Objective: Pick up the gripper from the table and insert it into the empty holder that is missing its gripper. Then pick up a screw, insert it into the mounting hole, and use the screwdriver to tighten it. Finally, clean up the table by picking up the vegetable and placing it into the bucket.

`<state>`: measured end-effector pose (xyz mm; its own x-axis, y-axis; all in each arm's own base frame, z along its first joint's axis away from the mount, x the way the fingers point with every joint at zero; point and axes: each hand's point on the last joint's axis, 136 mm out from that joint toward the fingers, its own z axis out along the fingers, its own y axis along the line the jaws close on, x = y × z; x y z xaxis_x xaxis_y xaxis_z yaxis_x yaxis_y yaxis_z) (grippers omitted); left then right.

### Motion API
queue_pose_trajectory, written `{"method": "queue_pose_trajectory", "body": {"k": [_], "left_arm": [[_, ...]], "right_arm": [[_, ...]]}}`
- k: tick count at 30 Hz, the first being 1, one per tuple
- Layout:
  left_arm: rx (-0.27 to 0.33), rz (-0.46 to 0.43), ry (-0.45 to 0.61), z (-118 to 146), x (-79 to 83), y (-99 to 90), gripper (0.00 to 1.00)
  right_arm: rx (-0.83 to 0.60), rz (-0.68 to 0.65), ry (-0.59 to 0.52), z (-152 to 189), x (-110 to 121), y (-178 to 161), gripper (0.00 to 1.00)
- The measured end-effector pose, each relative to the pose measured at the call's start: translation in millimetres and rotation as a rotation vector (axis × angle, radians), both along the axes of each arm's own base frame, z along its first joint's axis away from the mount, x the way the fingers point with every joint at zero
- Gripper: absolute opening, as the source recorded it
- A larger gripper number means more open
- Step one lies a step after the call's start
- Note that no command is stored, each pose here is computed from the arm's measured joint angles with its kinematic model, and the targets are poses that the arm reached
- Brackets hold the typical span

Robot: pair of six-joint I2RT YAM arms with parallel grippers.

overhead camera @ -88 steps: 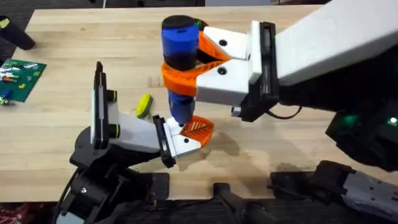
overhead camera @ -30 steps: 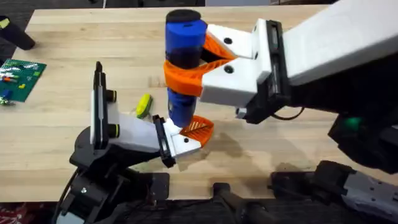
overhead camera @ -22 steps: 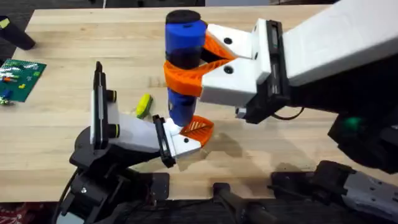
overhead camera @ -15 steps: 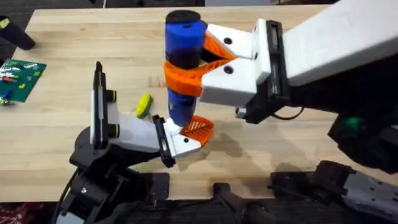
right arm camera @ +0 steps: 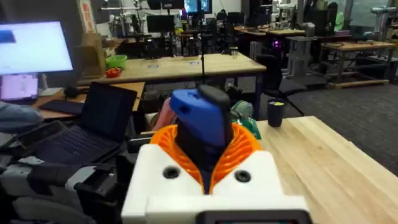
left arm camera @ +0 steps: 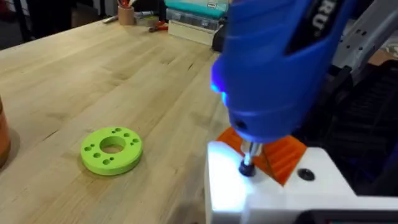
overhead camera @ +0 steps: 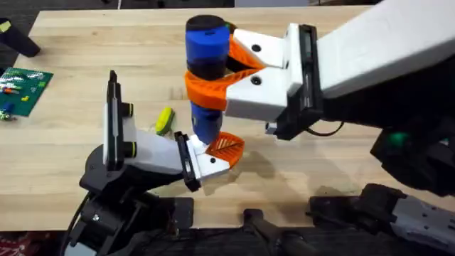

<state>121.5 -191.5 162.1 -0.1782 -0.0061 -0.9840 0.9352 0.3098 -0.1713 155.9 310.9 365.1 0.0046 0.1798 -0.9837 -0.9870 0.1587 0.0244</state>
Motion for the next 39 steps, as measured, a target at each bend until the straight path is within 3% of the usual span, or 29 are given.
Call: {"method": "queue_pose_trajectory", "body": {"k": [23, 28, 33, 39], "left_arm": [[0.0, 0.0, 0.0, 0.0, 0.0, 0.0, 0.007], [0.0, 0.0, -0.001, 0.1, 0.1, 0.0, 0.007], [0.0, 0.0, -0.001, 0.2, 0.1, 0.0, 0.007], [0.0, 0.0, -0.001, 0.2, 0.1, 0.0, 0.007]], "right_arm": [[-0.014, -0.001, 0.008, -3.8, 0.6, 0.6, 0.037], [0.024, 0.004, -0.027, 3.9, -1.5, -0.4, 0.039], [0.135, 0.002, -0.126, 34.4, -7.5, -7.7, 0.038], [0.137, 0.003, -0.127, 35.2, -8.0, -8.2, 0.038]]}}
